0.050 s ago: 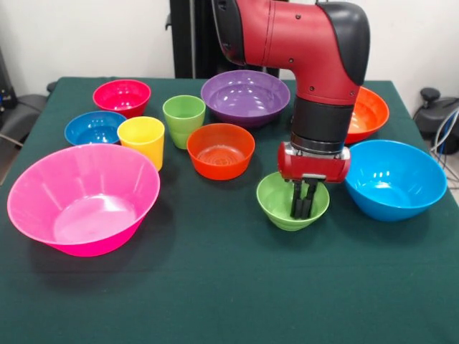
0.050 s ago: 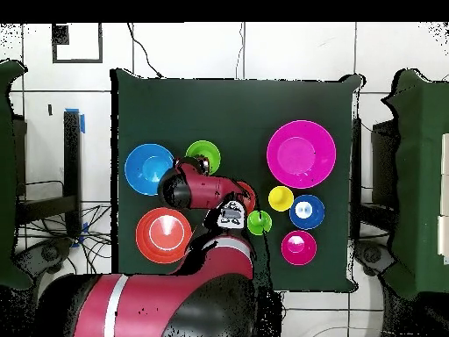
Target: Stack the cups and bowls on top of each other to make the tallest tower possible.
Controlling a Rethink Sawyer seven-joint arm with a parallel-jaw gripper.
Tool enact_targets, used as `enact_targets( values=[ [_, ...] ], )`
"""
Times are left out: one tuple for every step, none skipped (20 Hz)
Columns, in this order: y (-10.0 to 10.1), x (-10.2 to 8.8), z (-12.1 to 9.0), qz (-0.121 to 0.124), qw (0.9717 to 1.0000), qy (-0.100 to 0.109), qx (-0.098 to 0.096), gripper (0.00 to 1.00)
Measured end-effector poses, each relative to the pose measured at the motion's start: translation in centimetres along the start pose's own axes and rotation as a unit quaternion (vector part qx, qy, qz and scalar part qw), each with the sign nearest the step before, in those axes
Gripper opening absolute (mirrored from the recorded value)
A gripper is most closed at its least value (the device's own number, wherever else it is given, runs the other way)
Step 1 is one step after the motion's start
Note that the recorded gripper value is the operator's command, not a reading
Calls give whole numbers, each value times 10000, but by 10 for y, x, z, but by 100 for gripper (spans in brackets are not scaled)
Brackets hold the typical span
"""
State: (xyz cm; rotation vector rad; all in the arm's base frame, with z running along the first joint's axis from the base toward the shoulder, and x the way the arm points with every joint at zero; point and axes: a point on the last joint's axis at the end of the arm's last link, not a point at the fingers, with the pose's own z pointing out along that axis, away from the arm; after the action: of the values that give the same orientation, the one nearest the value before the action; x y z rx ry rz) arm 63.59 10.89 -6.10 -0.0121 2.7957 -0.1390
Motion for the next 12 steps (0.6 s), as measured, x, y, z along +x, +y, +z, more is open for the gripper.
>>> enact_targets(
  values=[
    [0,0,0,0,10000,0,0,0],
    [0,0,0,0,10000,-1,0,0],
    [0,0,0,-1,10000,-1,0,0],
    [0,0,0,0,10000,-3,0,0],
    [0,0,0,-1,10000,-5,0,0],
    [0,-1,0,1,10000,-6,0,0],
    [-1,-2,0,7,10000,-13,2,0],
    [-1,-2,0,11,10000,-18,4,0],
    [-2,-3,0,14,10000,-22,5,0],
    [-4,-5,1,30,10000,-36,10,0],
    [-6,-6,1,45,10000,-46,13,0],
    [-8,-8,1,59,10000,-55,17,0]
  ],
)
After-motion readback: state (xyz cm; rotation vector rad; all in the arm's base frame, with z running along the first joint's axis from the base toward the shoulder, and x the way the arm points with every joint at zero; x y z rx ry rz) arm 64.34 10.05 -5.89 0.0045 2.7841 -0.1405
